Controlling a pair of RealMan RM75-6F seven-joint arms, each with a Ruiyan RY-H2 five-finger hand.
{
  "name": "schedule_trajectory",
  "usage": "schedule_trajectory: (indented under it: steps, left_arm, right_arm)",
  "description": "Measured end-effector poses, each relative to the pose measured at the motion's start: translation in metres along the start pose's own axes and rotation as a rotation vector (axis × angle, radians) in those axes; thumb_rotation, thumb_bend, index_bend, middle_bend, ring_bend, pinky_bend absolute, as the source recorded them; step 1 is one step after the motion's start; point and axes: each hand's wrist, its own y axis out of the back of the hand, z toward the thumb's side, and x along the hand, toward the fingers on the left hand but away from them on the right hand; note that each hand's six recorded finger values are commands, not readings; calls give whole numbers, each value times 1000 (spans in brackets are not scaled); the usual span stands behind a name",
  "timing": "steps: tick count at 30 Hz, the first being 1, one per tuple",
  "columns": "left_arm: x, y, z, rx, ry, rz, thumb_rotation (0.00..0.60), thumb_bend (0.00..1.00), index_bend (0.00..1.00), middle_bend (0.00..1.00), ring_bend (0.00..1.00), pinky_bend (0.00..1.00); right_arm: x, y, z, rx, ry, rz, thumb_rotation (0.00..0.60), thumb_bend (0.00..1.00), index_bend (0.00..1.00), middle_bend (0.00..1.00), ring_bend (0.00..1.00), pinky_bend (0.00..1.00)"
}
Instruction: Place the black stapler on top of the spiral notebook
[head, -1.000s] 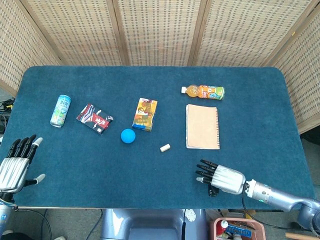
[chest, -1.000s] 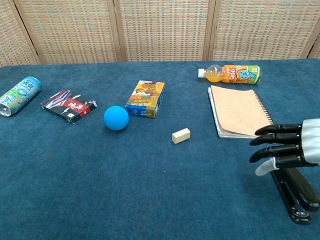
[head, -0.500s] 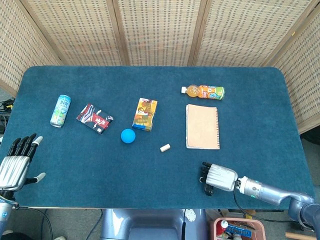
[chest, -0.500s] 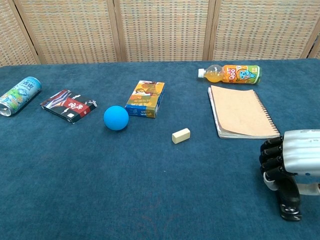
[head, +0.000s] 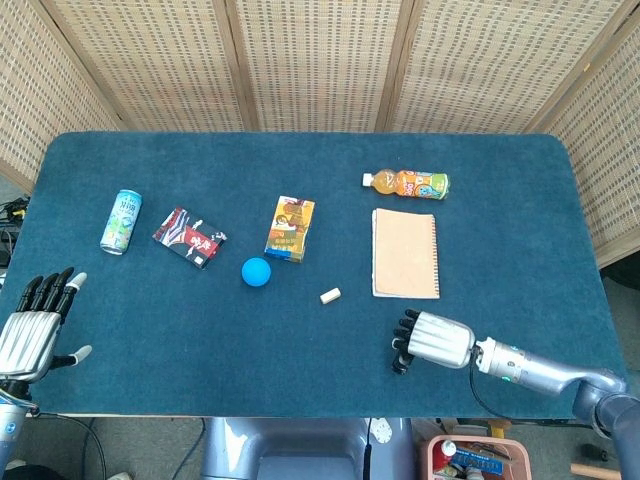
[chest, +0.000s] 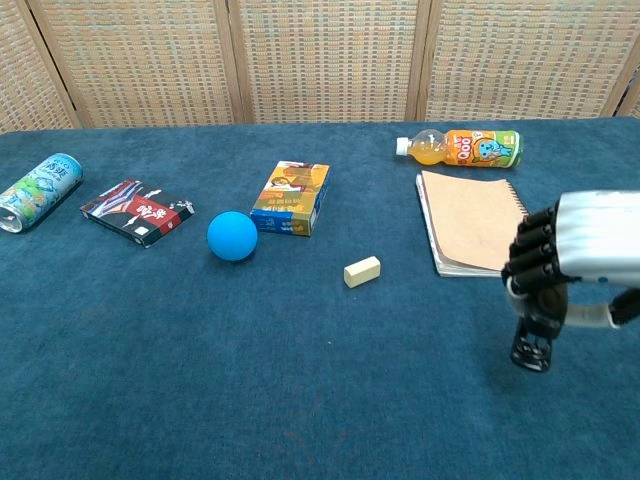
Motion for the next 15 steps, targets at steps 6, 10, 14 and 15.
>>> schedule_trajectory:
  steps: [6,10,14,15]
  left_arm:
    - [3,0,0,-5,1,-5,600,0,0,0,0,0]
    - [6,1,0,-8,6,-4,600,0,0,0,0,0]
    - [7,1,-2,-9,14,-8,600,0,0,0,0,0]
    - [8,0,-3,-9,17,-10,600,0,0,0,0,0]
  right_arm:
    - [-23,24,-41,50,-58,-45,600,594,578,548,433,455]
    - [-40,24,-69,84,-108,-5,600,594,578,548,433,456]
    - [-57,21,-94,112,-152,37,600,594,578,548,433,456]
    - [-60,20,-98,116,-159,45,600,594,578,548,433,457]
